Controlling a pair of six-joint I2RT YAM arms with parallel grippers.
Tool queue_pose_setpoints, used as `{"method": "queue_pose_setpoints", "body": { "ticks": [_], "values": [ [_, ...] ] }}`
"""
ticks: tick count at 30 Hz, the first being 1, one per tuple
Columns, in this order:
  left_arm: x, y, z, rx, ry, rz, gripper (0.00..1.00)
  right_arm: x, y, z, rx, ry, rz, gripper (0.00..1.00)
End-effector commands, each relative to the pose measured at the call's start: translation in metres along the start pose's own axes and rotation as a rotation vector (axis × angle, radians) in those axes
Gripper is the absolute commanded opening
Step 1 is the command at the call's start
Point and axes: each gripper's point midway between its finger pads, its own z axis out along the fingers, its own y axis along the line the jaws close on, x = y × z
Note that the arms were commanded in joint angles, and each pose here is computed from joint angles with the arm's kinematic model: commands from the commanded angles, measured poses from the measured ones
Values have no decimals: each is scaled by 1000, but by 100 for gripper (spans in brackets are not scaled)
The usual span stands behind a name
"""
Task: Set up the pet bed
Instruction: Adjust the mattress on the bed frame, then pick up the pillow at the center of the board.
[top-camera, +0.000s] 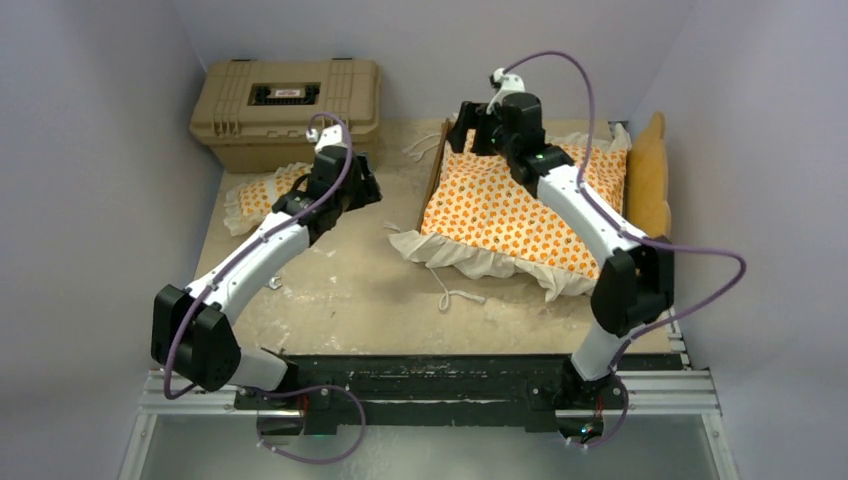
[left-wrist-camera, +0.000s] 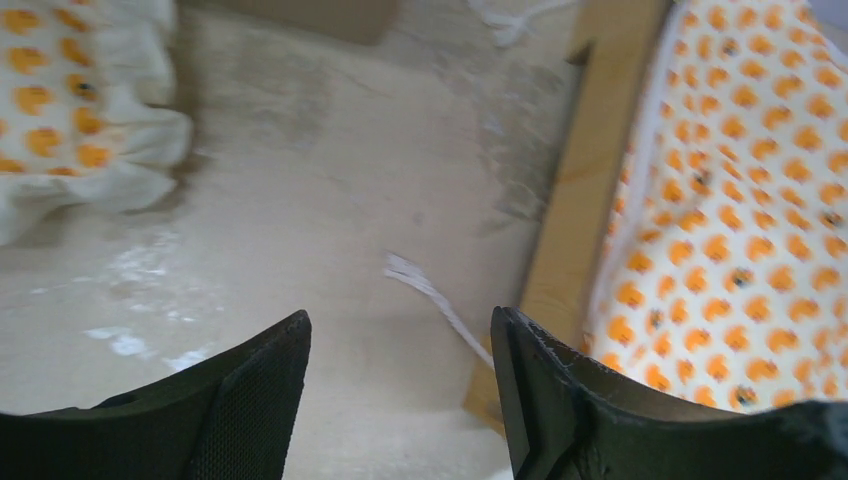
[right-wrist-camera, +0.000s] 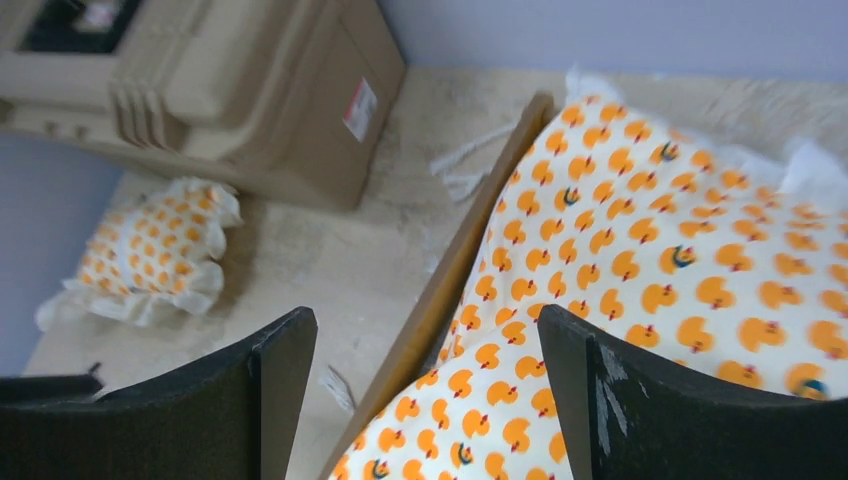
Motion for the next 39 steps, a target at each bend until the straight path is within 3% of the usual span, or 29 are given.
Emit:
{"method": "queue_pose_setpoints", "body": {
  "ticks": [1, 8, 13, 20, 28, 30, 31, 35, 39],
  "values": [
    [-38, 69, -3, -222, -94, -72, 67, -57, 6, -58, 27, -163, -23, 86],
    [-44, 187, 5, -438, -189, -420, 70, -33, 1, -110, 20, -181, -21, 90],
    [-37, 246, 14, -533, -260, -607, 70, -22, -2, -138, 16, -199, -34, 95],
    [-37, 276, 40, -605, -295, -663, 69, -13, -3, -153, 8, -199, -57, 98],
    [-15, 294, 74, -645, -267, -714, 62, -6, -5, -156, 8, -185, -68, 99],
    [-16, 296, 79, -640, -271, -713, 57, -4, -5, -155, 5, -180, -71, 99],
    [-14, 297, 81, -639, -263, -707, 50, -4, -7, -155, 12, -185, -75, 99],
    [-27, 291, 86, -589, -267, -671, 3, -4, -10, -155, 21, -208, -118, 99],
    [-32, 276, 75, -541, -203, -613, 0, -2, -1, -158, -40, -236, -153, 99]
  ]
}}
